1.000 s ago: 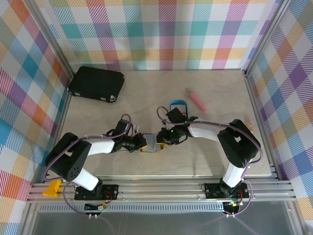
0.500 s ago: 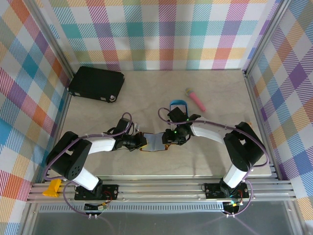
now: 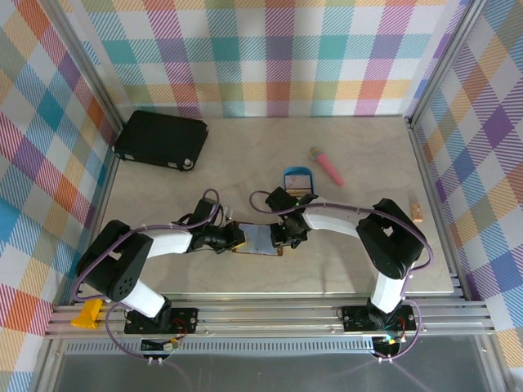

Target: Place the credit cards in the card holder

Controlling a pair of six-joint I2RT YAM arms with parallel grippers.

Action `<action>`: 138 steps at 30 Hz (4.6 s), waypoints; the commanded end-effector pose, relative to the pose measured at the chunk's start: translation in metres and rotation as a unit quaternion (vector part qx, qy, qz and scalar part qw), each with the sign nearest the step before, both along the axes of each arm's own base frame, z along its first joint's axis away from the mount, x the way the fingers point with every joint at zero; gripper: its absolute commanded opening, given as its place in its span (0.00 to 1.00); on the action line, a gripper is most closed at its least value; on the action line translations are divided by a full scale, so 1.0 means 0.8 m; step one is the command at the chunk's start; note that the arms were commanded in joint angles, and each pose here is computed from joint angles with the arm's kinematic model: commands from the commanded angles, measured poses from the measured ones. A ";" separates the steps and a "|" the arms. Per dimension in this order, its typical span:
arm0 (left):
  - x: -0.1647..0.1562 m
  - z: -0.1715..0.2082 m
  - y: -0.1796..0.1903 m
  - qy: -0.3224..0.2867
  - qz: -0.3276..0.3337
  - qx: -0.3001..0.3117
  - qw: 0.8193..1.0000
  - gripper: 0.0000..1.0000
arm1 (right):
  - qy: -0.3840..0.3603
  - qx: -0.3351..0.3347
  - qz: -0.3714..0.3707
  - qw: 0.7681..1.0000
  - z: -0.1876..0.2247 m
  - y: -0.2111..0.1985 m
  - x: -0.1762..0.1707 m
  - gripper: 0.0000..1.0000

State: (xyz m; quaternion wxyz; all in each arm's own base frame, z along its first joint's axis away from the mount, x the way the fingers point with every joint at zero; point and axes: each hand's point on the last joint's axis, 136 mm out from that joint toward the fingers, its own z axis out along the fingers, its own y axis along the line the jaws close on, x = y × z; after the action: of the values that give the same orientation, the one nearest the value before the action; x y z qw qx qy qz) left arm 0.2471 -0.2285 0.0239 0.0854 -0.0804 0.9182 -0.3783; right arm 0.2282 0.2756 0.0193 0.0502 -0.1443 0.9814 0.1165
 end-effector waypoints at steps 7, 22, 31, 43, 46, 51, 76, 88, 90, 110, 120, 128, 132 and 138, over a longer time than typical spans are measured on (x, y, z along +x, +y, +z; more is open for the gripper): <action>-0.019 -0.002 0.011 0.020 0.005 0.007 1.000 0.00 | -0.009 -0.039 0.019 0.999 -0.009 -0.010 -0.002 0.30; 0.001 0.058 -0.005 -0.048 -0.005 -0.040 0.998 0.12 | -0.048 0.077 0.055 0.994 0.056 0.033 0.007 0.44; 0.003 0.074 -0.013 -0.057 -0.011 -0.062 0.996 0.12 | -0.053 0.104 0.050 0.992 0.076 0.040 0.016 0.46; 0.007 0.078 -0.028 -0.063 -0.027 -0.072 0.995 0.13 | -0.079 0.142 0.030 0.986 0.114 0.031 0.026 0.51; 0.008 0.077 -0.032 -0.063 -0.032 -0.071 0.995 0.13 | -0.078 0.165 0.025 0.983 0.123 0.030 0.027 0.52; 0.010 0.079 -0.043 -0.066 -0.039 -0.074 0.994 0.13 | -0.086 0.216 0.002 0.973 0.143 0.018 0.035 0.52; 0.017 0.093 -0.019 -0.092 -0.054 -0.018 0.994 0.14 | -0.350 0.085 0.250 0.899 0.234 -0.087 0.076 0.71; 0.019 0.086 -0.016 -0.077 -0.073 -0.032 0.994 0.14 | -0.339 0.071 0.408 0.844 0.201 -0.092 0.112 0.58; 0.017 0.086 -0.016 -0.075 -0.076 -0.034 0.994 0.14 | -0.357 0.068 0.447 0.817 0.187 -0.095 0.117 0.58; 0.017 0.084 -0.014 -0.064 -0.080 -0.044 0.994 0.15 | -0.302 0.013 0.567 0.766 0.083 -0.088 0.198 0.60; 0.017 0.082 -0.004 -0.063 -0.071 -0.025 0.995 0.16 | -0.294 0.006 0.593 0.749 0.065 -0.085 0.198 0.60; 0.017 0.097 -0.004 -0.074 -0.071 -0.027 0.994 0.34 | -0.284 -0.001 0.619 0.732 0.060 -0.078 0.193 0.59; 0.017 0.116 -0.006 -0.092 -0.077 -0.037 0.992 0.44 | -0.276 0.011 0.630 0.726 0.060 -0.074 0.186 0.62; 0.021 0.163 -0.001 -0.138 -0.079 -0.037 0.987 0.56 | -0.262 0.010 0.636 0.725 0.057 -0.074 0.185 0.67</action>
State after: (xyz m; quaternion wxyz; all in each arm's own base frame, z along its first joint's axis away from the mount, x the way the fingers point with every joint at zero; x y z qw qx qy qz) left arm 0.2583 -0.2330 0.1286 0.1511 0.0292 0.8930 -0.4229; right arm 0.3861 0.2124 0.0692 0.2395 -0.7466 0.6168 0.0686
